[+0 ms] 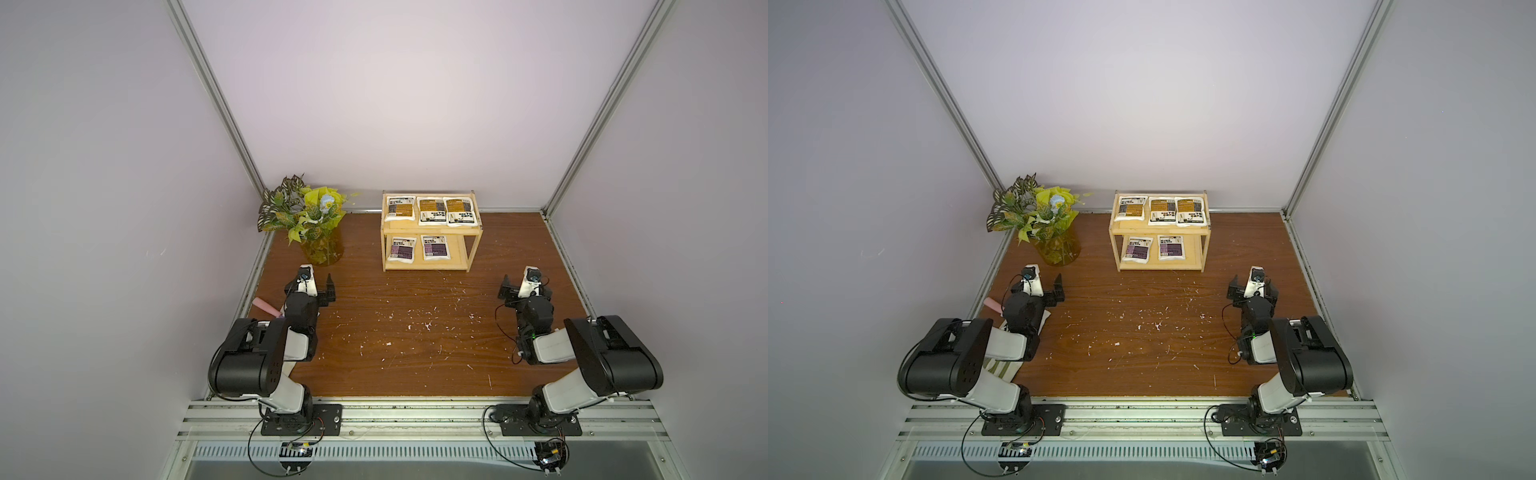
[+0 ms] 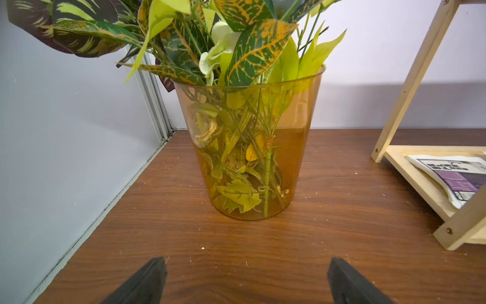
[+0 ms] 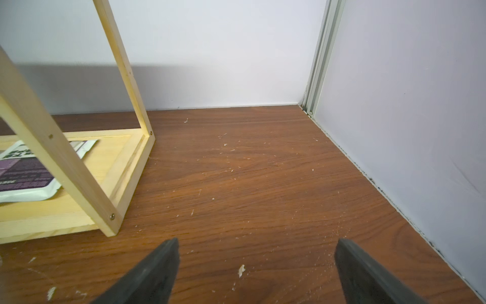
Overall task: Place the bagged coffee beans on the shelf by color
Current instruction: Reset both arms
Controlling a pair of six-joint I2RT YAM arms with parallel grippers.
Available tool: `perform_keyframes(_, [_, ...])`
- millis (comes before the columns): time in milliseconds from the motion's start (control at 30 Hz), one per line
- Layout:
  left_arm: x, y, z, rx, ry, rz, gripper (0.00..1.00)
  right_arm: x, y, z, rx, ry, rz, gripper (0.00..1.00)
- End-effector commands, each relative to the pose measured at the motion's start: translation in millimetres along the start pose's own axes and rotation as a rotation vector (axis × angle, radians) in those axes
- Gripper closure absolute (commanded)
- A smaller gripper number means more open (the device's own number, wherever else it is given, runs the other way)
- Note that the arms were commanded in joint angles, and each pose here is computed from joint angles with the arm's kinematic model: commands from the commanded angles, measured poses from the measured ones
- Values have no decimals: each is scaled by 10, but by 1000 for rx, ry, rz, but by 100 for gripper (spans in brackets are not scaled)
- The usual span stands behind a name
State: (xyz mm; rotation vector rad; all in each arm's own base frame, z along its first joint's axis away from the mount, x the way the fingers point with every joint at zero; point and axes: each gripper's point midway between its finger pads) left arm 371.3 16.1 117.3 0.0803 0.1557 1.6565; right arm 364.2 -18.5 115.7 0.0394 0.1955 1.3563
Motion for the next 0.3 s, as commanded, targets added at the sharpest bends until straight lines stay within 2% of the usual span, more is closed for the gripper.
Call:
perform_keyframes(0, [7, 0, 49, -23, 6, -8, 0, 0, -11, 118, -45, -18, 3, 0])
perform_keyframes(267, [5, 10, 51, -25, 6, -9, 0, 10, 5, 126, -51, -17, 14, 1])
Point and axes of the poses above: each gripper's point midway between its finger pads, its own y axis back along the fingers, its own x axis along the line the jaws close on, z = x × y, and after that the axes turned 5 degrees about y, right-handed
